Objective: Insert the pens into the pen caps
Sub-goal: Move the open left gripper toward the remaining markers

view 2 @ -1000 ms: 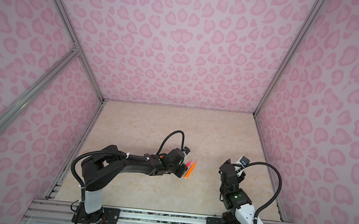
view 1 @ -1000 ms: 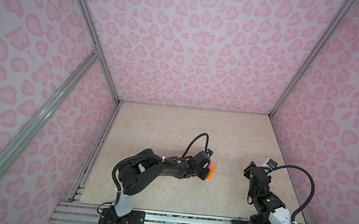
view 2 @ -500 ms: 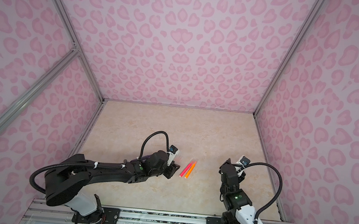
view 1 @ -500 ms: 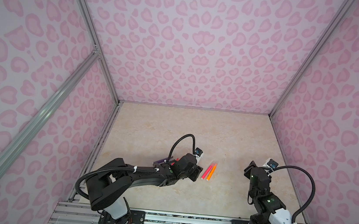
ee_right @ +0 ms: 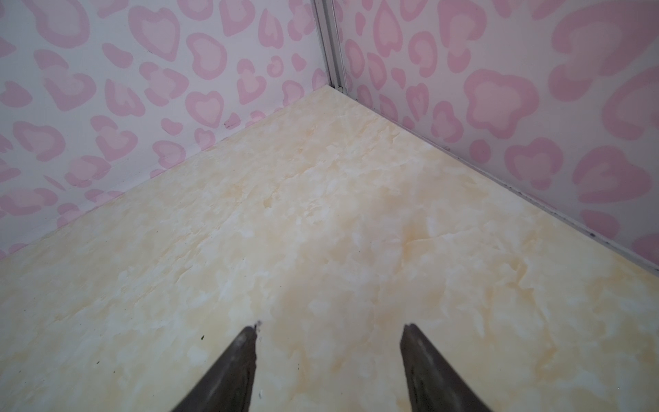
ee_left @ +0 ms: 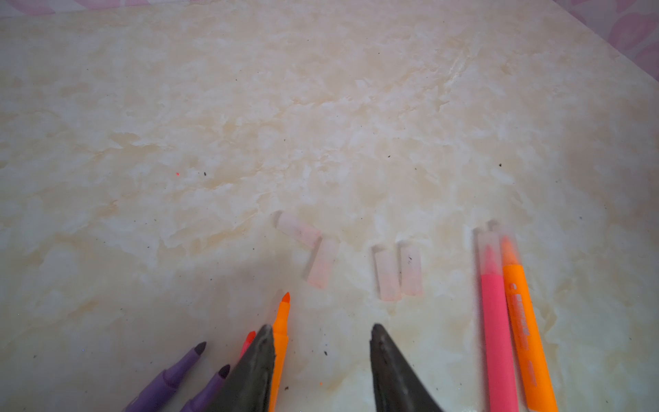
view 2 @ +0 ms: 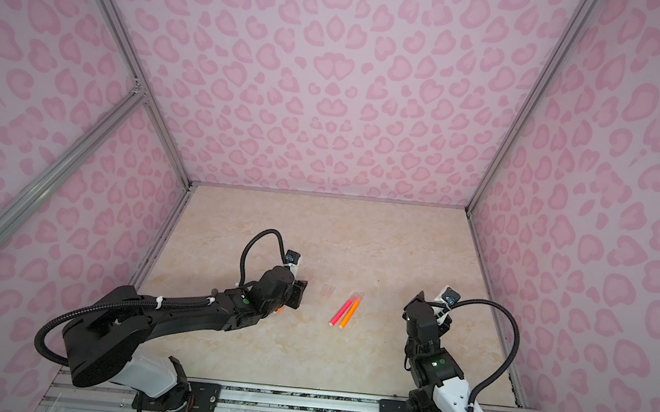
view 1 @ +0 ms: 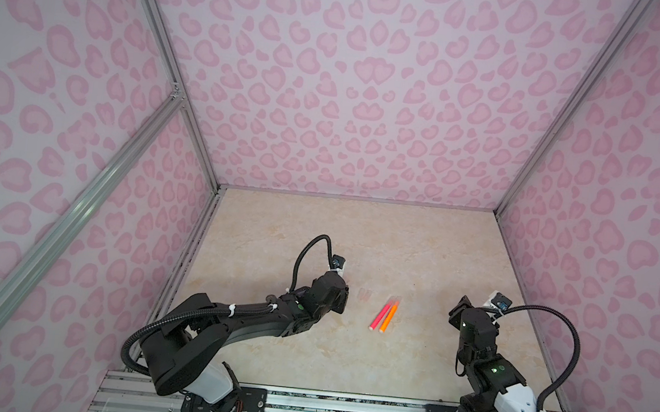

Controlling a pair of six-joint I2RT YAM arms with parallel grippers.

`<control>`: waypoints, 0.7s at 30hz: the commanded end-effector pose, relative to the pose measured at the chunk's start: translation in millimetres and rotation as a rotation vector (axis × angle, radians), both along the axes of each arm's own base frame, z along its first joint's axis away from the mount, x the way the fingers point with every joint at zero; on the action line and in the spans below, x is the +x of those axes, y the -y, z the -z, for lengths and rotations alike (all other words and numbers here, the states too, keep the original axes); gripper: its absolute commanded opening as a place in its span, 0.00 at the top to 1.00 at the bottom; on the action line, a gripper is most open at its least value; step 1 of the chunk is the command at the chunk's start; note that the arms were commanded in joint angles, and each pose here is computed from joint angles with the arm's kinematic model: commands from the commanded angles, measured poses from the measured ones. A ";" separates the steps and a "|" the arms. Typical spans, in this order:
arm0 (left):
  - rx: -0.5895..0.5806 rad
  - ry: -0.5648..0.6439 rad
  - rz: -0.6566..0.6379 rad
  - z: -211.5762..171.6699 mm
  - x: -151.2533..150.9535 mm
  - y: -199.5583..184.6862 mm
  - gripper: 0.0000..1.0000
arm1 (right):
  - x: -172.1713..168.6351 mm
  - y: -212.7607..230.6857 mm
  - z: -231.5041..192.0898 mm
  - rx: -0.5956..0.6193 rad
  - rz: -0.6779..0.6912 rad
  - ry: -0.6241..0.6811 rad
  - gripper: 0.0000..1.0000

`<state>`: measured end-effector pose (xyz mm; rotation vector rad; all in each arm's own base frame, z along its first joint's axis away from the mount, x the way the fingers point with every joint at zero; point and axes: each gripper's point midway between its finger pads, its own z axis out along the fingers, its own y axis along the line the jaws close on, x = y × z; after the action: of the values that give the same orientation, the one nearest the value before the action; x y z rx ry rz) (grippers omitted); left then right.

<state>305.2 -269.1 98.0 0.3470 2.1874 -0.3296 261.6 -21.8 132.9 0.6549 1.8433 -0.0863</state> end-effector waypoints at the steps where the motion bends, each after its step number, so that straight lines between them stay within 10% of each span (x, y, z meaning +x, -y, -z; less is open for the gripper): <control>1: 0.008 0.008 -0.048 -3.1 6.4 -4.7 0.54 | 2.7 -1.0 -2.1 -0.005 -0.006 0.009 0.35; 21: 0.140 -0.139 -0.073 32.2 -19.4 -32.4 0.58 | 14.4 1.9 4.9 -0.013 0.020 -0.065 0.37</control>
<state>292.2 -240.6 71.6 0.3122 2.3282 -0.1786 271.2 -23.1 122.2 0.6569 1.9224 -0.1347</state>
